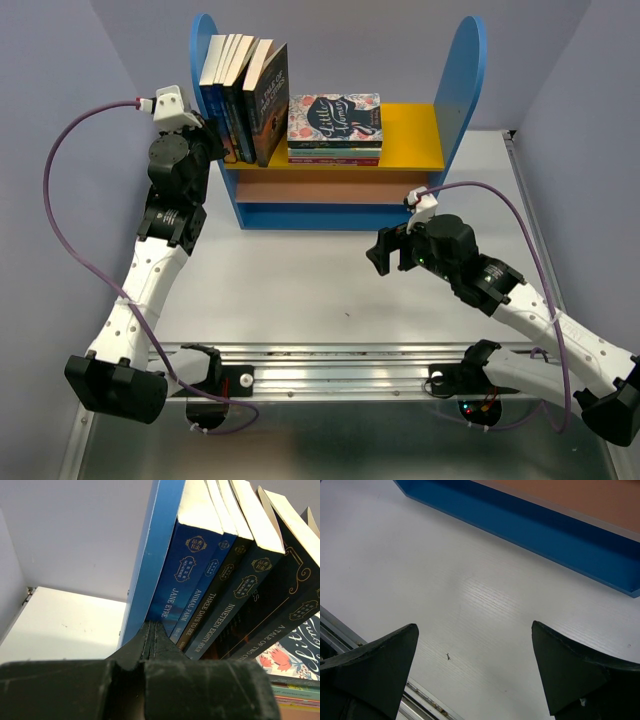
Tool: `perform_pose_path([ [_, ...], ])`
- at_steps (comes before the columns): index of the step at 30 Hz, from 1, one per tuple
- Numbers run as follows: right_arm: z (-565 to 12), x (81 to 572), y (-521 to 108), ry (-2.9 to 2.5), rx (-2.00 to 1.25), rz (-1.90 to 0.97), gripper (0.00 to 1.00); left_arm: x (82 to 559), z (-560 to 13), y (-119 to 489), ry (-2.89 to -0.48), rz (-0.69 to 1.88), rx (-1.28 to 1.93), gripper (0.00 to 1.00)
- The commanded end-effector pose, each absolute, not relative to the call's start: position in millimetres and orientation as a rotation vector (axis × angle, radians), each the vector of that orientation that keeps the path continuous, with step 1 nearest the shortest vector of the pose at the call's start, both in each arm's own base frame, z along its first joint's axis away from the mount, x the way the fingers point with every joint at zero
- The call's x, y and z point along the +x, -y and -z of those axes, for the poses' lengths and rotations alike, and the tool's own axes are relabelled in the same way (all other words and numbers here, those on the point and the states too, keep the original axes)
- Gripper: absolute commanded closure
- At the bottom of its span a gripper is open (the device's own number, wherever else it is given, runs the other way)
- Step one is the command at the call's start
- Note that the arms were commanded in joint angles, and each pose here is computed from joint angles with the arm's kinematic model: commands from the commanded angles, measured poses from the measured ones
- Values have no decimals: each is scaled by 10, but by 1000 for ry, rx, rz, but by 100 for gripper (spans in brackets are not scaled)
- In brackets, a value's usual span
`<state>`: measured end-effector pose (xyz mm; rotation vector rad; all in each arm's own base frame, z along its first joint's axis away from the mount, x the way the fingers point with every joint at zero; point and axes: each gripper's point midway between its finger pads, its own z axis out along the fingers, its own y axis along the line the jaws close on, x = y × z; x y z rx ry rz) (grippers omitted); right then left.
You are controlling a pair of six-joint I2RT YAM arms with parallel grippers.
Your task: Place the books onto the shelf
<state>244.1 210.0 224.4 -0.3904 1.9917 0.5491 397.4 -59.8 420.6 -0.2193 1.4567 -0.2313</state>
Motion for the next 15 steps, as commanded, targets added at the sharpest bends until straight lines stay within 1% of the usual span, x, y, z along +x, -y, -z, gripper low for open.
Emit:
perform_pose_path([
  [1, -2367, 2453, -2095, -1943, -392, -554, 0, 3935, -4686, 531, -1320, 229, -220, 100],
  [15, -2359, 2447, -2097, -1948, -396, -555, 0, 3988, -4640, 553, -1330, 230, -214, 100],
])
